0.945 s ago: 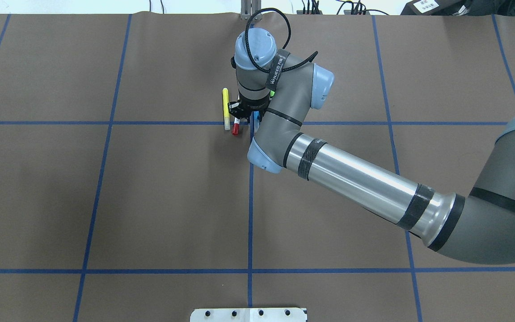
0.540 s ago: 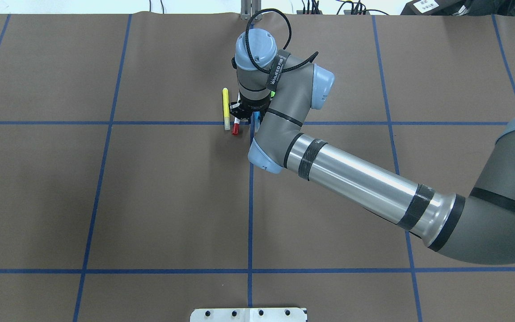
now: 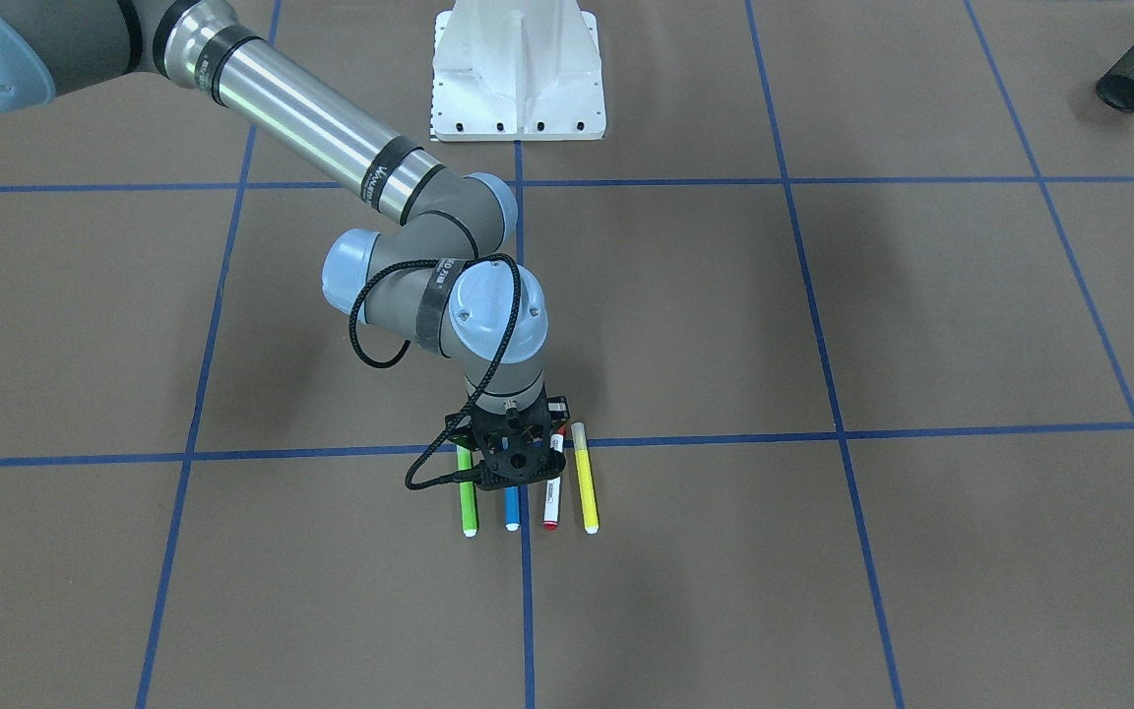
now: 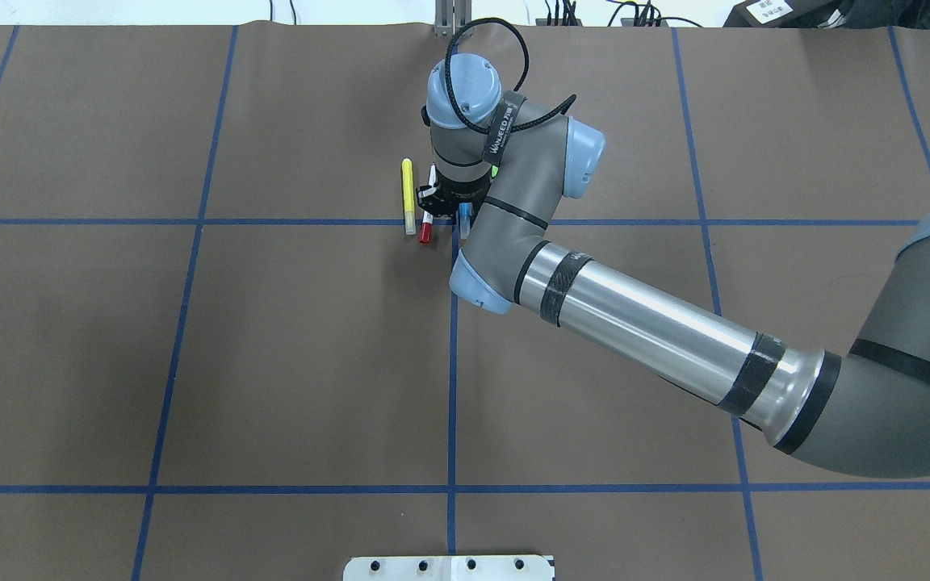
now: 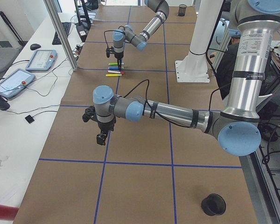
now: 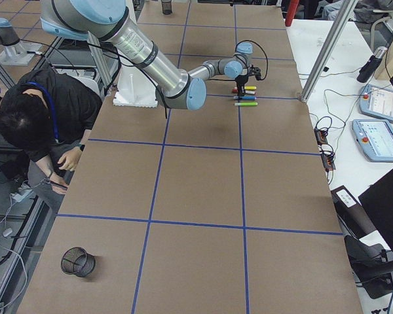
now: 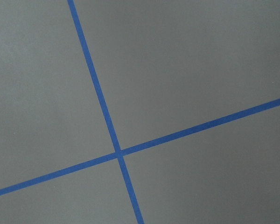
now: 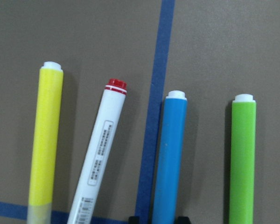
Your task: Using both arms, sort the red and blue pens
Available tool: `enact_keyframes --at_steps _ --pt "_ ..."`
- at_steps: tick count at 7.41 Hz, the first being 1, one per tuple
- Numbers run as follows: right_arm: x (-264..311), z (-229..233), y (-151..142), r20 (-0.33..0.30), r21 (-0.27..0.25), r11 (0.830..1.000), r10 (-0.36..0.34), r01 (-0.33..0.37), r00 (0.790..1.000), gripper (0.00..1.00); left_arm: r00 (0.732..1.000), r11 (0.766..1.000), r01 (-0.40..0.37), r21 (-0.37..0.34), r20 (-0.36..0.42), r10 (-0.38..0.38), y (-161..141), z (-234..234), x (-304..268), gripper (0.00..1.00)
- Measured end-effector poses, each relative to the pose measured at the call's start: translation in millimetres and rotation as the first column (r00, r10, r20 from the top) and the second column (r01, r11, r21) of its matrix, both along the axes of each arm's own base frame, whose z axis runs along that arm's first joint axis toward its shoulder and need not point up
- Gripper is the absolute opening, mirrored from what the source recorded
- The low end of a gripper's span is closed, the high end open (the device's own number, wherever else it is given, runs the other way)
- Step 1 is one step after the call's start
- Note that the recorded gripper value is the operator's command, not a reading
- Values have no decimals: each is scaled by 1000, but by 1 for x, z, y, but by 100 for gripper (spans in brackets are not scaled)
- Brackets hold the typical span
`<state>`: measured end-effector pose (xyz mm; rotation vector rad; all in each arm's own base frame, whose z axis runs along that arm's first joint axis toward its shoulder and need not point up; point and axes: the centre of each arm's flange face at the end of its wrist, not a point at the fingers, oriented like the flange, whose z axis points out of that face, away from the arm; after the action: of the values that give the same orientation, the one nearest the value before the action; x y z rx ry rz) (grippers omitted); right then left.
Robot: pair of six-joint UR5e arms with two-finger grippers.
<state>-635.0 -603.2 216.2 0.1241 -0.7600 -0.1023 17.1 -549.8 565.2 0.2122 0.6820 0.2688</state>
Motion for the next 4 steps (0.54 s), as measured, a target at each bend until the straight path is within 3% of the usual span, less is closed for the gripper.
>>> enact_keyframes --at_steps 1,4 --pt "0 0 0 -1 -1 1000 0 0 1000 0 1000 1000 0 0 0 0 0 0 0 100" --pt "1 1 -1 -1 -1 1000 0 0 1000 0 1000 1000 0 0 1 0 0 0 0 100"
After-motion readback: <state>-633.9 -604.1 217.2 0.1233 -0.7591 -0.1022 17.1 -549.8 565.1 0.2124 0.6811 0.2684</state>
